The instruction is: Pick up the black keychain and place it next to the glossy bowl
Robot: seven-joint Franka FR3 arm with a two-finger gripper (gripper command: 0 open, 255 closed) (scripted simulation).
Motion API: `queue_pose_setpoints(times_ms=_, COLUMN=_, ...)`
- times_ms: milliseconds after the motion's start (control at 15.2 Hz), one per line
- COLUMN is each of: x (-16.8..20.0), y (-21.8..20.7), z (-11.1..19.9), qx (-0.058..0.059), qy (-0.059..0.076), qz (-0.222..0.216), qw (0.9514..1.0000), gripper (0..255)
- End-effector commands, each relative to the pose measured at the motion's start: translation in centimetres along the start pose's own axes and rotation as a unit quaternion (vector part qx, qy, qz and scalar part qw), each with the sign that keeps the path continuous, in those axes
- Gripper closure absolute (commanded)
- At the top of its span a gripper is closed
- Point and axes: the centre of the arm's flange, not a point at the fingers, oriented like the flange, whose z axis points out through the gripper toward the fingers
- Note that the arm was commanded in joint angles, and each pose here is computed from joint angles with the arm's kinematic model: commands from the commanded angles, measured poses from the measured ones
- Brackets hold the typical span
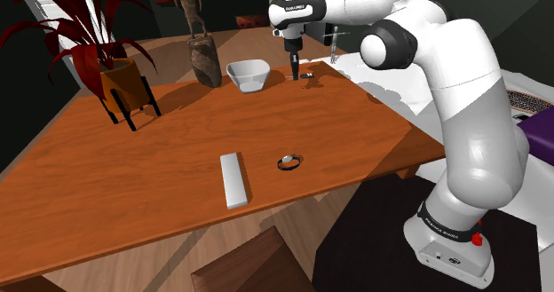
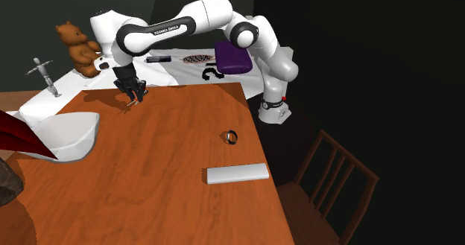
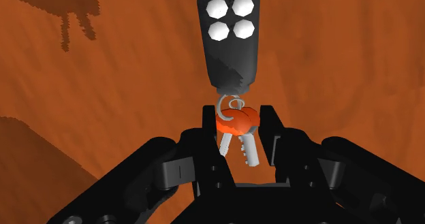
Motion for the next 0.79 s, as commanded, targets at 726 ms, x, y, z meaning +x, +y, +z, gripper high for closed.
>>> queue_pose_setpoints(times_ms=726, x=0.5, y=0.2, z=6.8, qx=0.0, qy=0.0, qz=0.0, qw=1.0, gripper=255)
